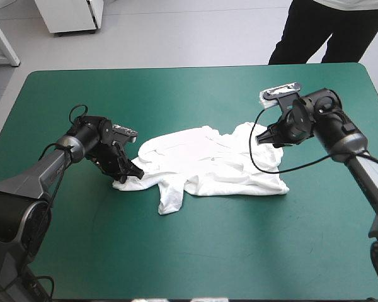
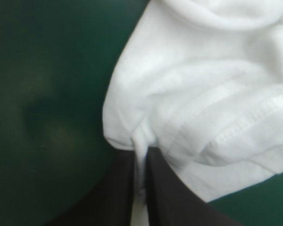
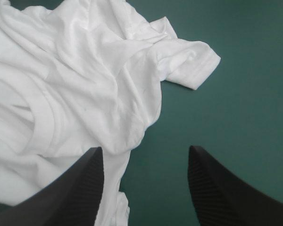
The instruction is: Fold the cloth
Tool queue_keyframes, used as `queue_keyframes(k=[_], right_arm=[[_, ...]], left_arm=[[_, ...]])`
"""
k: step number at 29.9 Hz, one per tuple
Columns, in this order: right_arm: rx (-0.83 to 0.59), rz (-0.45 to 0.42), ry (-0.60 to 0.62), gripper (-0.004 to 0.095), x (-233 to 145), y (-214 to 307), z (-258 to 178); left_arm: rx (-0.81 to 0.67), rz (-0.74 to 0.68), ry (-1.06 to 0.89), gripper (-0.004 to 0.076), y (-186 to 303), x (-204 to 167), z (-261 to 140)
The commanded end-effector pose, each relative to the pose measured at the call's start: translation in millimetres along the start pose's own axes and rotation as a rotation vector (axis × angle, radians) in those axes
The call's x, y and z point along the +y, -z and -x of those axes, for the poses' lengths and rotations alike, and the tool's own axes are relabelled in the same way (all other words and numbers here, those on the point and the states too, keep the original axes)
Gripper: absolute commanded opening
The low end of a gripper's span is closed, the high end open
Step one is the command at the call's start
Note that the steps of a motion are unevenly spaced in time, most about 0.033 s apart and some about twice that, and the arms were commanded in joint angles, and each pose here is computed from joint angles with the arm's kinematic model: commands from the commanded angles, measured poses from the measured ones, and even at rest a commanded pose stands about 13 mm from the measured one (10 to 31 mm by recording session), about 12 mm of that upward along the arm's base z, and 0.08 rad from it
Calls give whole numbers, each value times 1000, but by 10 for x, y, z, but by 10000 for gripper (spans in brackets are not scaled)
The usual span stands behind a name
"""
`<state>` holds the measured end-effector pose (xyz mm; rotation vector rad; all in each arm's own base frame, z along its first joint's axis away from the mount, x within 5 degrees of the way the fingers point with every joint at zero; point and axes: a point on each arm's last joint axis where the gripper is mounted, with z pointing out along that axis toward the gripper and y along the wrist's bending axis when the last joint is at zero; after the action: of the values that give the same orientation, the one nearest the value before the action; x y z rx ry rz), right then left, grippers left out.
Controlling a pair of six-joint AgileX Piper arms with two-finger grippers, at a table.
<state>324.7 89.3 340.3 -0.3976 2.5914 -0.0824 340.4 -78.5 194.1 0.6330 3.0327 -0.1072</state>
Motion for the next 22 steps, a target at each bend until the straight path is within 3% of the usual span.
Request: queue_keyframes(k=[1, 11, 22], right_arm=[[-89, -33, -73, 514, -149, -10, 214], [0, 1, -251, 514, -580, -727, 523], [91, -17, -308, 523, -880, -1277, 423]], left_arm=[[12, -24, 13, -10, -376, -9, 59], [25, -65, 28, -10, -390, -45, 52], [27, -66, 8, -10, -390, -46, 49]])
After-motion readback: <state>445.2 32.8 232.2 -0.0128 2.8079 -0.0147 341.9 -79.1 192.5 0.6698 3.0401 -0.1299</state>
